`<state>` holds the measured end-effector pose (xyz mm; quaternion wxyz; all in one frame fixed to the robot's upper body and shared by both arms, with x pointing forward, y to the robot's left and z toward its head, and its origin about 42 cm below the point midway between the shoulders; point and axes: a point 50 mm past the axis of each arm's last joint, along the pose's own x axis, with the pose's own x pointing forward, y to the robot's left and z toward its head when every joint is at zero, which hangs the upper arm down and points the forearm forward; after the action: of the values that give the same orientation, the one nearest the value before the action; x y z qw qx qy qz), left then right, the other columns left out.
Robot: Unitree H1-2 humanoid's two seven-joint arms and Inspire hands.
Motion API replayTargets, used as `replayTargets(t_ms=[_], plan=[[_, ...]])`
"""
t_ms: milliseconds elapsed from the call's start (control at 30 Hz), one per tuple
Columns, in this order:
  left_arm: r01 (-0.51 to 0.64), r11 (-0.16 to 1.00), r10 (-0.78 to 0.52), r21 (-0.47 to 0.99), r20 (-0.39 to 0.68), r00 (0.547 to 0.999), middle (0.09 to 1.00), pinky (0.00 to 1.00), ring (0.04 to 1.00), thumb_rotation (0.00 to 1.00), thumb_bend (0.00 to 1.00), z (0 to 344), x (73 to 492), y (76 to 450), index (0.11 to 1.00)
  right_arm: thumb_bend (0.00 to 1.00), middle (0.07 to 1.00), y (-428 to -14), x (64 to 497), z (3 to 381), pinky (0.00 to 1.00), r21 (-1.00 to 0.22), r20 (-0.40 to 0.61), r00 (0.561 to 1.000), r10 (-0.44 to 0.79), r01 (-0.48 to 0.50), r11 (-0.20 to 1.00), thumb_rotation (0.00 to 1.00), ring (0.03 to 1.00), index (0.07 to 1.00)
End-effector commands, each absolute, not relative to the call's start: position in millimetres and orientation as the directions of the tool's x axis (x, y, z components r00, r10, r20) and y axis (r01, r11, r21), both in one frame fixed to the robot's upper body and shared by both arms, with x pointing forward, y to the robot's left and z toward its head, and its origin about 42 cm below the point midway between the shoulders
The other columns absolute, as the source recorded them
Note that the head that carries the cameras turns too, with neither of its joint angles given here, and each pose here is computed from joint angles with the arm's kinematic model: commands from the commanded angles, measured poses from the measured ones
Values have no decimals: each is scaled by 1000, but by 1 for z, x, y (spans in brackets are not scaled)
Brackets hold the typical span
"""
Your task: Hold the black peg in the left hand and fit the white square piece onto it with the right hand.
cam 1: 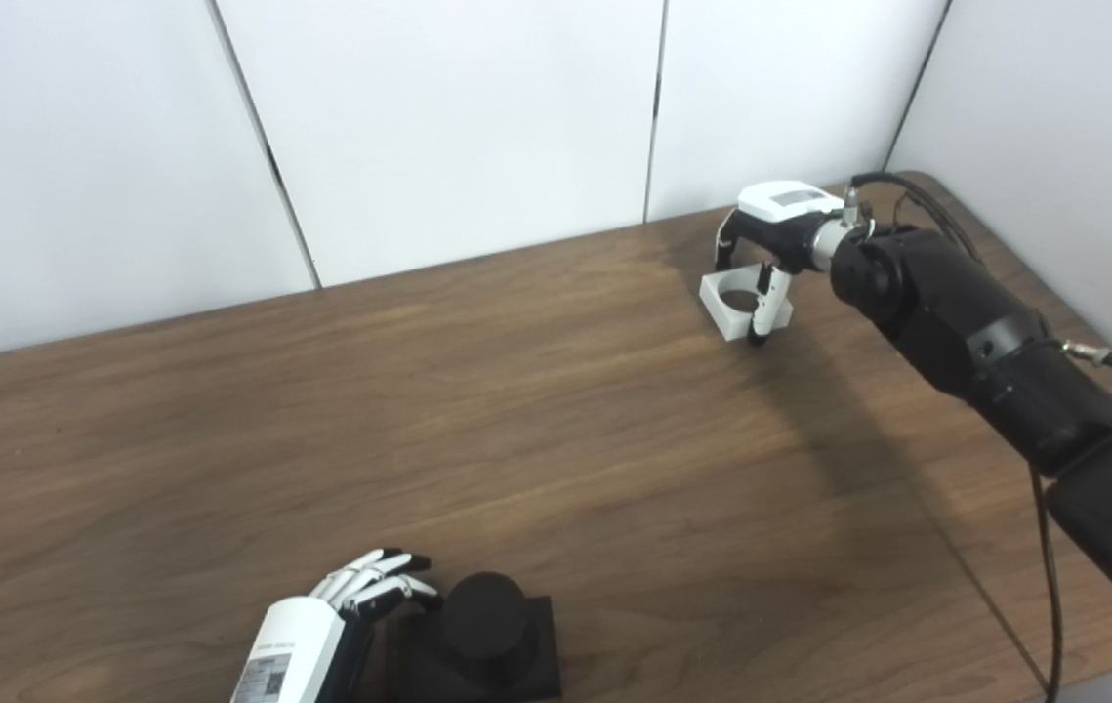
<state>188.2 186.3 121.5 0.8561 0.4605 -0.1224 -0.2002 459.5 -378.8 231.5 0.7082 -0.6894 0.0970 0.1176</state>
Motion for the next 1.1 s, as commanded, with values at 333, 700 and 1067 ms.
replayTargets(t_ms=[333,700,1067], plan=[[275,463,-445,842,-47,894,800,802,858,49,514,116,182,172,487,523,778,-314,402,317,826,-993,-110,940,324,-120,11,130,882,486],[265,436,-442,860,-52,896,797,834,850,50,514,116,185,154,487,523,748,-244,313,334,773,-985,-34,784,620,-132,113,128,860,482],[277,417,-434,866,-78,897,802,845,861,52,513,118,188,144,487,522,728,-223,257,323,774,-967,-28,688,725,-202,155,127,843,481]])
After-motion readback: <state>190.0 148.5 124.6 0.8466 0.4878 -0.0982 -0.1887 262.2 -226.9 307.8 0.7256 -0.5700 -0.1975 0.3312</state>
